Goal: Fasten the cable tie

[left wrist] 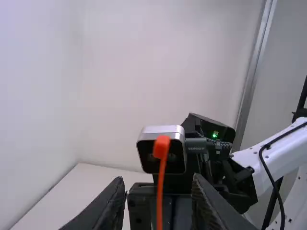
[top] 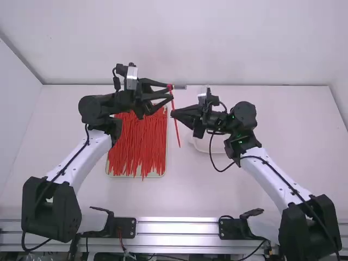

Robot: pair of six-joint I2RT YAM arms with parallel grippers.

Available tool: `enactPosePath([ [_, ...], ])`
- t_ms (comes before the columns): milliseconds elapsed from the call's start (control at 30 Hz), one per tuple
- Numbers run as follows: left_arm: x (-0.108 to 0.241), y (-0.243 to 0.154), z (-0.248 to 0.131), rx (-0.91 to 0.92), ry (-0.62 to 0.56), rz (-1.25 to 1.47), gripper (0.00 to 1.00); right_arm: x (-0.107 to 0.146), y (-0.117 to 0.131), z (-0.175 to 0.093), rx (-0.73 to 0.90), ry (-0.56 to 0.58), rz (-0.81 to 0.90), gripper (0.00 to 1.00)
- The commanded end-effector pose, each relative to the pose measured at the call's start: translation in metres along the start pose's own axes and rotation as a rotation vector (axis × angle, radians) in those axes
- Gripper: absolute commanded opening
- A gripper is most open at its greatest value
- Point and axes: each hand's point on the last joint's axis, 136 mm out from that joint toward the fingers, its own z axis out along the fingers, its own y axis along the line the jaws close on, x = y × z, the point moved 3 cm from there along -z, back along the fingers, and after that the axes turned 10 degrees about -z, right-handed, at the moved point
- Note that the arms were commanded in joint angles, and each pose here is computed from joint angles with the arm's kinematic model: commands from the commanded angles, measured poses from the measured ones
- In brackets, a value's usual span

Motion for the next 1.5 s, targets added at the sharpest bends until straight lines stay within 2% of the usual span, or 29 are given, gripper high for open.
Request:
enactPosePath([
  [0,-0.012,-0.002,0.001,-0.004,-0.028,0.014,0.33,-0.012,0.001,0.002,-0.008,-0.016,-0.029,0.0],
  [100,-0.012,-0.002,0.001,-0.005,-0.028,0.009,0.19,-0.01,0.0,0.002,-0.007,-0.011,-0.021,0.0],
  [200,-0.012,-0.001,0.0,-0.01,-0.03,0.009,0.12,-0.01,0.001,0.002,-0.012,-0.009,-0.02,0.0],
  [267,-0.012,-0.002,0.001,-0.006,-0.029,0.006,0.02,-0.01,0.001,0.003,-0.014,-0.009,-0.02,0.0],
  [633,-0.012,-0.002,0.001,-0.004,-0.029,-0.015,0.01,-0.008,0.002,0.003,-0.021,-0.004,-0.01,0.02],
  [700,-0.012,-0.002,0.001,-0.004,-0.028,-0.014,0.02,-0.008,0.004,0.003,-0.036,0.0,-0.013,0.14],
  [733,-0.012,-0.002,0.001,-0.004,-0.029,-0.014,0.02,-0.008,0.004,0.002,-0.035,0.0,-0.012,0.17],
  [800,-0.012,-0.002,0.001,-0.004,-0.029,-0.017,0.01,-0.006,0.003,0.002,-0.028,0.008,0.003,0.33],
  [833,-0.012,-0.002,0.001,-0.004,-0.029,-0.019,0.01,-0.006,0.003,0.002,-0.029,0.008,0.004,0.35],
  [900,-0.011,-0.001,0.001,-0.006,-0.028,-0.027,0.02,-0.003,0.002,0.002,-0.028,0.016,0.019,0.53],
  [933,-0.011,-0.001,0.001,-0.007,-0.028,-0.028,0.01,-0.003,0.002,0.002,-0.024,0.018,0.023,0.54],
  [967,-0.01,0.002,0.001,-0.017,-0.025,-0.051,0.01,-0.002,-0.001,0.0,-0.016,0.021,0.029,0.64],
  [1033,-0.009,0.005,0.002,-0.027,-0.017,-0.067,0.01,0.0,-0.004,-0.003,-0.004,0.029,0.044,0.71],
  [1067,-0.009,0.008,0.003,-0.038,-0.007,-0.077,0.01,0.001,-0.006,-0.005,0.002,0.032,0.05,0.79],
  [1100,-0.009,0.015,0.002,-0.062,0.005,-0.107,0.01,0.002,-0.01,-0.008,0.016,0.036,0.065,0.98],
  [1333,-0.012,0.03,0.005,-0.133,0.06,-0.207,0.01,0.007,-0.022,-0.02,0.063,0.053,0.089,0.98],
  [1467,-0.014,0.035,0.005,-0.167,0.086,-0.249,0.01,0.006,-0.022,-0.02,0.059,0.056,-0.081,0.98],
])
